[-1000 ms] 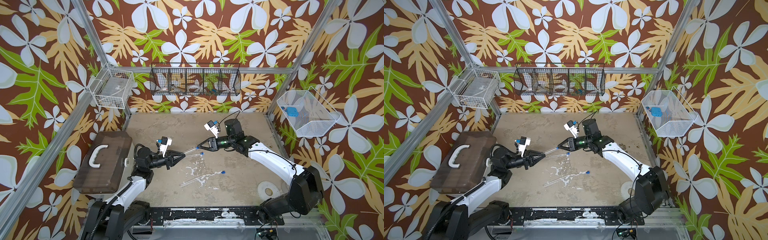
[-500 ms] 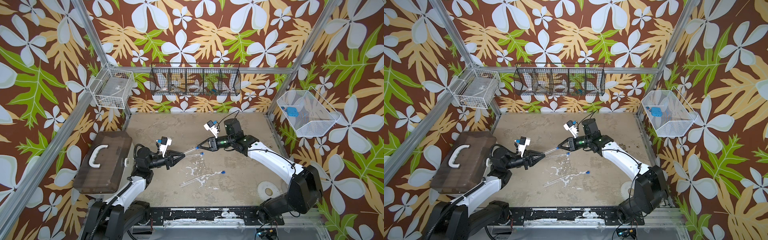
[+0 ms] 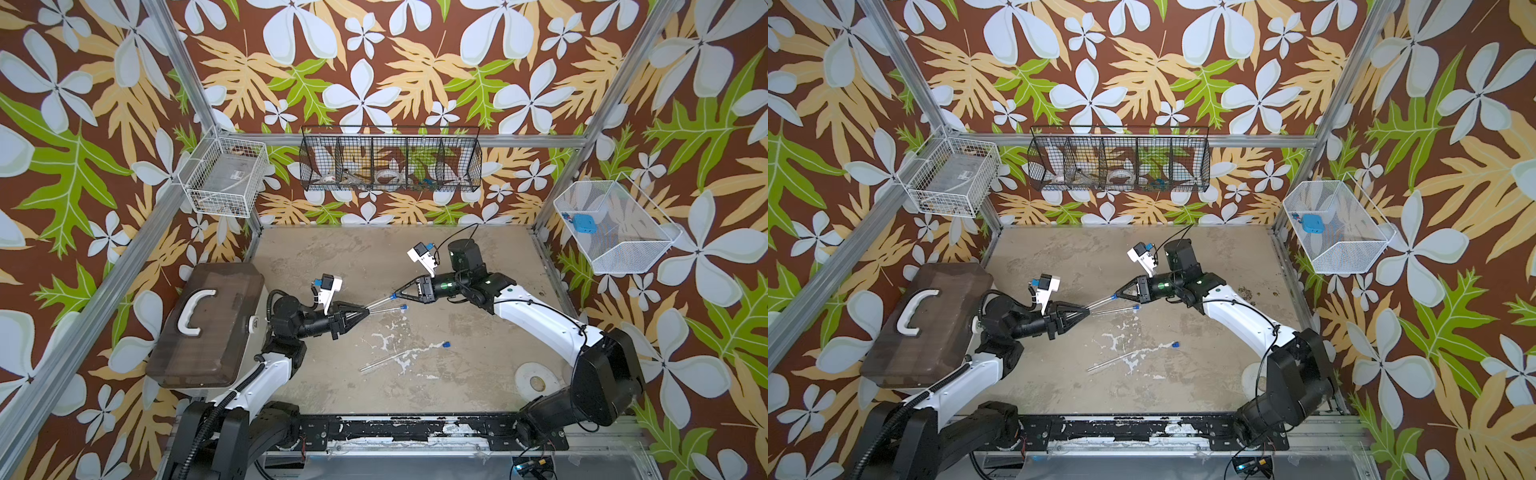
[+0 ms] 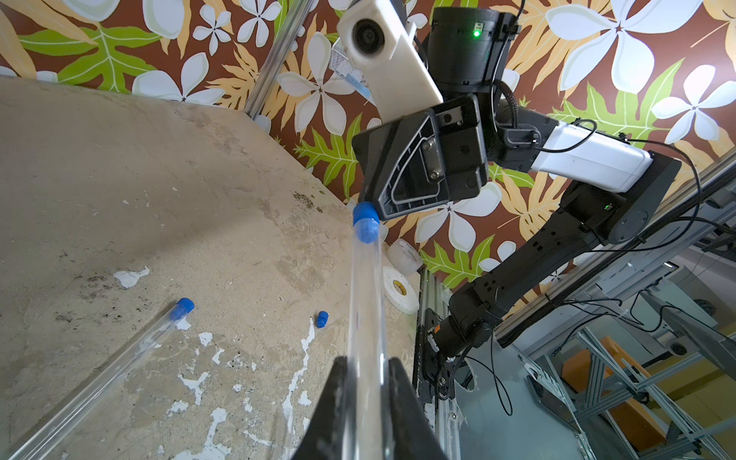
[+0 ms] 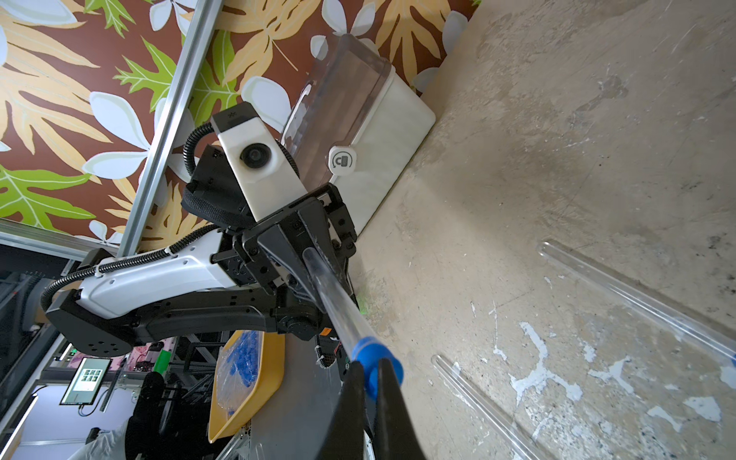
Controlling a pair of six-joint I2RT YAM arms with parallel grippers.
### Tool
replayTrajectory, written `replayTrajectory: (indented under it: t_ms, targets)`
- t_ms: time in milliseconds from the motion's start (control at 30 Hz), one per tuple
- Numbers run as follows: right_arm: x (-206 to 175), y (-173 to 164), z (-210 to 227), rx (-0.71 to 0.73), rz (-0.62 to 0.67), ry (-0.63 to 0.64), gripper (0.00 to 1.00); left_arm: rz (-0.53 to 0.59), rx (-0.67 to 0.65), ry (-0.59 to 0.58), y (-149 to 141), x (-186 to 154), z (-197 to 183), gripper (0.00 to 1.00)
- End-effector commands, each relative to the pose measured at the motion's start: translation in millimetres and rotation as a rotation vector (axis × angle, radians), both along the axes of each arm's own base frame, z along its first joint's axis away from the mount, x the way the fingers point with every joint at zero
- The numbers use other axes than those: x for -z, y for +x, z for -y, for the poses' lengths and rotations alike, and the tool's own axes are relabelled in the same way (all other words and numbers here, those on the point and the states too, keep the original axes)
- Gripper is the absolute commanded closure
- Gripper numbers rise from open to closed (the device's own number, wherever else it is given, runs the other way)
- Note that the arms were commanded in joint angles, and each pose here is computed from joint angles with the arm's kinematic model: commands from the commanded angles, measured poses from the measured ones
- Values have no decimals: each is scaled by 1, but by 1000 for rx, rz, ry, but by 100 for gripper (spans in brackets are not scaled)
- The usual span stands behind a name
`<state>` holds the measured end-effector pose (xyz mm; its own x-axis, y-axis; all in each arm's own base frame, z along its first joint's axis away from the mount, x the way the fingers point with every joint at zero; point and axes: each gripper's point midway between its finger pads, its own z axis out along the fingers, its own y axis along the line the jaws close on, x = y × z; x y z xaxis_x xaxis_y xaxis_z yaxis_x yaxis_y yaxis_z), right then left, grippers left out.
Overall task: Insert stoppers into test tubes
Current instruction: Insert the stopper into the test tube.
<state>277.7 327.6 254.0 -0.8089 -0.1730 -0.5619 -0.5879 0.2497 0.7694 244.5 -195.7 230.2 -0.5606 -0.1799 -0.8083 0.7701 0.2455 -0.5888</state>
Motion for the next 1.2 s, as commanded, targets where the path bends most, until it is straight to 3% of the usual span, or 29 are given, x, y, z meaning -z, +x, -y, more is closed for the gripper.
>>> replayTrajectory:
  t_ms: [0,433,900,1167]
  targets:
    - [-5,-24,-8,-116,-53,47,94,116,-4,-35,0,-23,0,100]
    - [-2,-27,-14,-141,-93,78,100,195,12,-84,-9,-40,0,100]
    - [-10,-35,-19,-166,-139,124,99,175,-8,-75,-2,-36,-1,100]
    - [-44,-19,4,-69,0,108,70,95,-51,8,13,-8,-1,100]
